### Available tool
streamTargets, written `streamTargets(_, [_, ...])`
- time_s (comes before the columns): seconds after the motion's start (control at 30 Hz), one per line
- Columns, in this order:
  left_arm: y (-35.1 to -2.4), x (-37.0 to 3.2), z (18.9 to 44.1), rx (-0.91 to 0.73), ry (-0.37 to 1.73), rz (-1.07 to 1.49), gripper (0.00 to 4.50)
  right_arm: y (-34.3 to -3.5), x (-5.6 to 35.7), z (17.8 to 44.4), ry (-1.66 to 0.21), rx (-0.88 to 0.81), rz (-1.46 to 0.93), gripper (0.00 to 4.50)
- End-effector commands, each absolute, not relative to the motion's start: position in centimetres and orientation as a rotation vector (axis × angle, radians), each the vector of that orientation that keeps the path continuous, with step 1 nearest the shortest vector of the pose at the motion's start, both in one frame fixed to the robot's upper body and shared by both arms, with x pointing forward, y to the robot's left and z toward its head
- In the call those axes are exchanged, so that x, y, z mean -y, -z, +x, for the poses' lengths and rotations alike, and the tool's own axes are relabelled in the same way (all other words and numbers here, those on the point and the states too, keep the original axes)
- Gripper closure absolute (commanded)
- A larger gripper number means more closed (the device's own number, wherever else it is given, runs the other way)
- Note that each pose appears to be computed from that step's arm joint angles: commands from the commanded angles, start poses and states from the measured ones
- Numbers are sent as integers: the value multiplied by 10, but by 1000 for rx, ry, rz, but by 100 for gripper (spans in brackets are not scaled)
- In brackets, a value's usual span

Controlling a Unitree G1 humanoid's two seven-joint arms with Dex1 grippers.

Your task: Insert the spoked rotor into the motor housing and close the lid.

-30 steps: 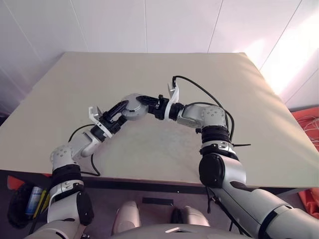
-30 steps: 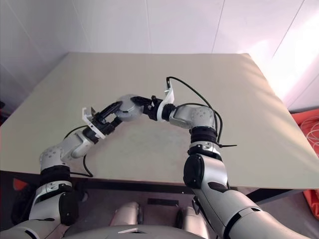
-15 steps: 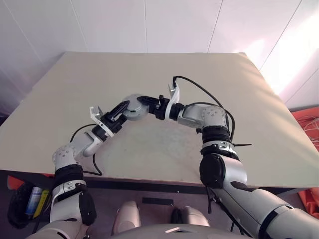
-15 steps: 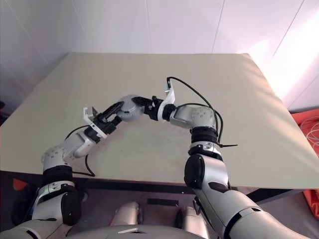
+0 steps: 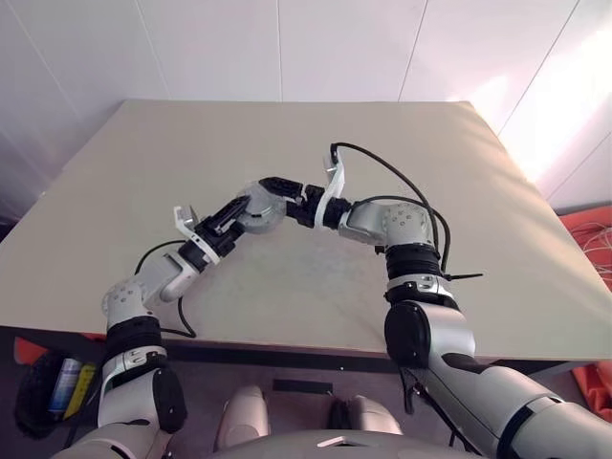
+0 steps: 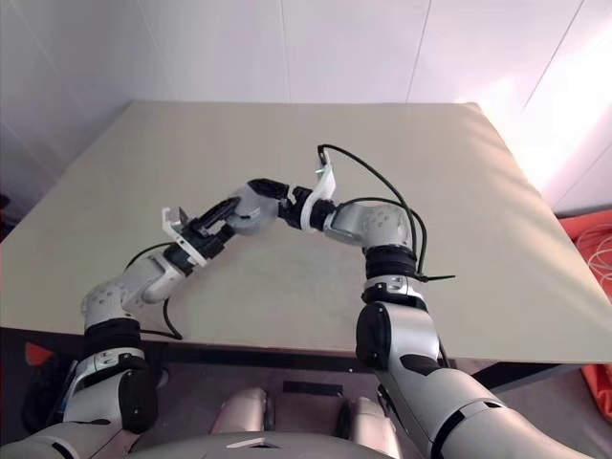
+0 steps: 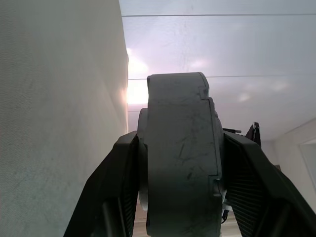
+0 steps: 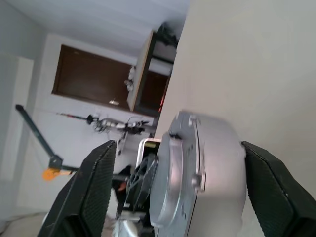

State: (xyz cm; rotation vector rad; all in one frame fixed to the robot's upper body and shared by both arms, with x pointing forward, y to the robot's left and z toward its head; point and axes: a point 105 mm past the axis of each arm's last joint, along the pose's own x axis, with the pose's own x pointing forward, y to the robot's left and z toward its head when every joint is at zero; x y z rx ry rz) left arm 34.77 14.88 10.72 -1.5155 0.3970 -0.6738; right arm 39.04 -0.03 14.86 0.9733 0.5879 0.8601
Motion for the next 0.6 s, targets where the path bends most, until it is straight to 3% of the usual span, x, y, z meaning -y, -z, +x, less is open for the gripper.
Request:
streamTargets(0.03, [-130, -154, 352, -298, 707, -1476, 243, -167, 8, 404, -829, -449, 950, 18])
streamTargets(0.17, [-131, -181, 365, -137, 552, -1409, 243, -163, 15, 413, -766, -413, 935, 18])
streamTargets(0.33, [-138, -244, 372, 106, 315, -1391, 243, -162, 23, 417, -742, -389, 932, 18])
streamTargets(0.6, [-119, -320, 358, 244, -39, -1312, 243, -153, 29, 416, -727, -432, 953, 18])
